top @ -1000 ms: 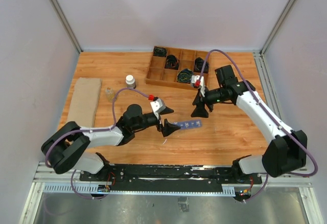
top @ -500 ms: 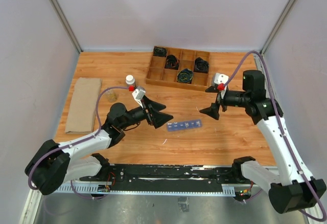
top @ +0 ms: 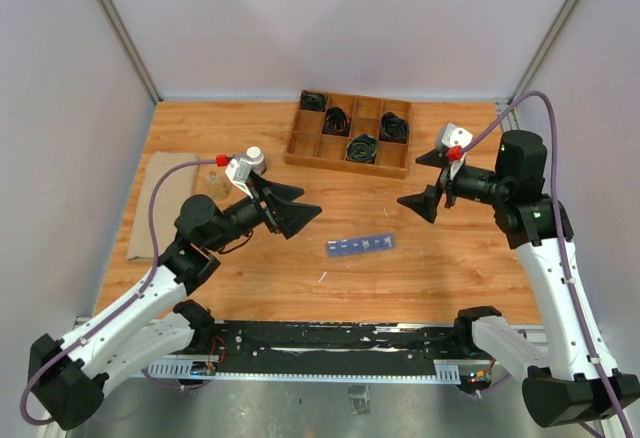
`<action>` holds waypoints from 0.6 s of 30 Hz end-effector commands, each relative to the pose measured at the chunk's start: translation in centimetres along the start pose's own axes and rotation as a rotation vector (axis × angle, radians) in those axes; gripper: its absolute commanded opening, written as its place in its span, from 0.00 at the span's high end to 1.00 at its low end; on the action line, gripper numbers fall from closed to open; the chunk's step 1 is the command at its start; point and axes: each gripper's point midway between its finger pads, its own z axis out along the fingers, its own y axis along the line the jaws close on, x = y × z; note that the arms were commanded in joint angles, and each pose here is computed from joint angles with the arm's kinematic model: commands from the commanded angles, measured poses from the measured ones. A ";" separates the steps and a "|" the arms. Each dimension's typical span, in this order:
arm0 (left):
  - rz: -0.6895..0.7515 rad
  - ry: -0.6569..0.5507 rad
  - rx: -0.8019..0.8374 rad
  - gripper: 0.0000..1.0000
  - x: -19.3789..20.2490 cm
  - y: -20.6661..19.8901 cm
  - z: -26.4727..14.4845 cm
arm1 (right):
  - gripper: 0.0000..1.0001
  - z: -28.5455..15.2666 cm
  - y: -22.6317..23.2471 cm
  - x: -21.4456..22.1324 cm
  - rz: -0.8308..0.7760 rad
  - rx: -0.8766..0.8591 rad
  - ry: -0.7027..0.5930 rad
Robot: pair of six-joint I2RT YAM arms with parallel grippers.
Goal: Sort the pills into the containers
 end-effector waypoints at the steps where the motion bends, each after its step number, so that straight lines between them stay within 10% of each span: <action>1: 0.093 -0.048 -0.103 0.01 -3.2 -0.2 -1.7 | 0.01 -1.2 -0.4 -4.2 0.055 0.036 -0.080; 18: 0.225 -0.237 -0.036 0.01 -12.0 -7.5 -6.1 | 0.02 -6.4 1.4 -12.3 0.099 0.200 -0.254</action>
